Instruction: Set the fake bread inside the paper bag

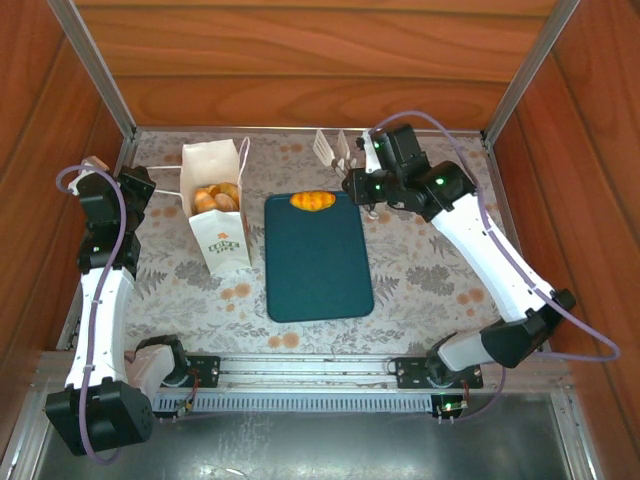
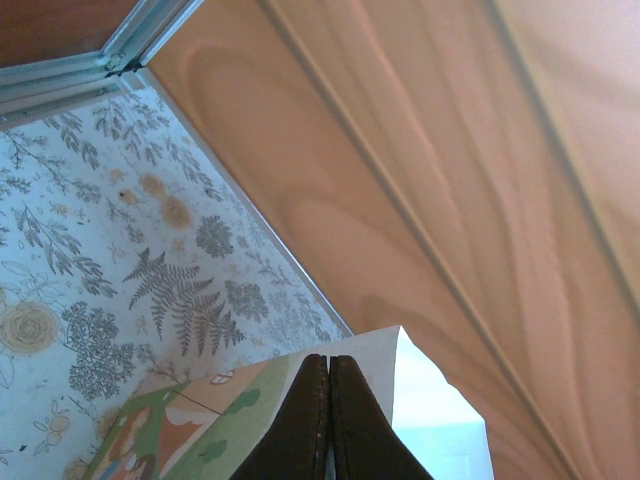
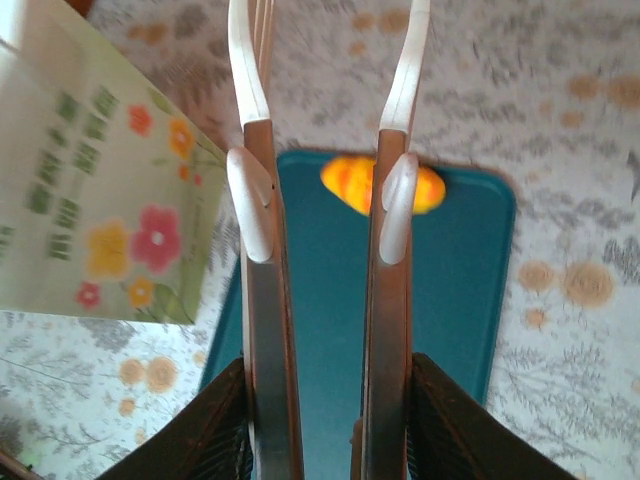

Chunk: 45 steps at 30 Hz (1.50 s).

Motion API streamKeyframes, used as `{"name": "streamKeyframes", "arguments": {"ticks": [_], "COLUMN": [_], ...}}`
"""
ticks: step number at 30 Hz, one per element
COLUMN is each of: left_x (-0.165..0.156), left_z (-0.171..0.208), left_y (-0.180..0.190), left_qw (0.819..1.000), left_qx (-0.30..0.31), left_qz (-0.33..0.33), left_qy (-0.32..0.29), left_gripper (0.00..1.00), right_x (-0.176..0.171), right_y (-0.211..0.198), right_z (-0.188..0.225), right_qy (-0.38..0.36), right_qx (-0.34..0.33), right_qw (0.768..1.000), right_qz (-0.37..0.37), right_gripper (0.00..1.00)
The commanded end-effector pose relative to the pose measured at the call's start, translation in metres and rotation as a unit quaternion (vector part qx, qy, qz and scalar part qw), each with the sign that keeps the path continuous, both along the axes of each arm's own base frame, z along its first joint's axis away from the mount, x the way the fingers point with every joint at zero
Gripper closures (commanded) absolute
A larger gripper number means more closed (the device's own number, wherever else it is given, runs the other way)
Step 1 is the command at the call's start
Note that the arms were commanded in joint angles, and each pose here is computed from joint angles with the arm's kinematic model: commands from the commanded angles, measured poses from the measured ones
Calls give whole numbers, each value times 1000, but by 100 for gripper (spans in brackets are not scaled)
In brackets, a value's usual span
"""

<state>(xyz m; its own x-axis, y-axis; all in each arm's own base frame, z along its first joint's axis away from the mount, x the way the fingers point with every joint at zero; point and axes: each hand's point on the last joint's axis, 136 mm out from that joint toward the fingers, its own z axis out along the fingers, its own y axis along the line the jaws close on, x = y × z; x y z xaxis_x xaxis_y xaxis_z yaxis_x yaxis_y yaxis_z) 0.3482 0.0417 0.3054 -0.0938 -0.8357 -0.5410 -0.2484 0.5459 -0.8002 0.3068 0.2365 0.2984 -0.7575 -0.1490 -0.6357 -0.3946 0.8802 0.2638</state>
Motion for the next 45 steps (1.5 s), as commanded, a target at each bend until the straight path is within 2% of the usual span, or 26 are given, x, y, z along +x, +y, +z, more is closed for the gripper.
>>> {"name": "streamKeyframes", "arguments": {"ticks": [1, 9, 25, 34, 45], "left_x": [0, 0, 2, 3, 2], "left_z": [11, 11, 8, 10, 11], "left_y": [2, 2, 3, 3, 2], "left_qw": [1000, 1000, 1000, 1000, 1000], "left_qx": [-2, -2, 0, -1, -2], "left_qz": [4, 3, 5, 4, 2], "left_qy": [-13, -13, -10, -11, -11], "left_gripper": [100, 100, 100, 100, 100], "right_x": [12, 41, 65, 56, 39], "right_y": [12, 7, -1, -5, 4], "right_z": [-5, -67, -148, -166, -154], "right_qy": [12, 96, 185, 209, 226], "right_qx": [54, 66, 39, 36, 83], "right_qw": [998, 993, 981, 976, 970], "right_qz": [2, -23, -50, -48, -35], "right_gripper": [60, 62, 65, 66, 68]}}
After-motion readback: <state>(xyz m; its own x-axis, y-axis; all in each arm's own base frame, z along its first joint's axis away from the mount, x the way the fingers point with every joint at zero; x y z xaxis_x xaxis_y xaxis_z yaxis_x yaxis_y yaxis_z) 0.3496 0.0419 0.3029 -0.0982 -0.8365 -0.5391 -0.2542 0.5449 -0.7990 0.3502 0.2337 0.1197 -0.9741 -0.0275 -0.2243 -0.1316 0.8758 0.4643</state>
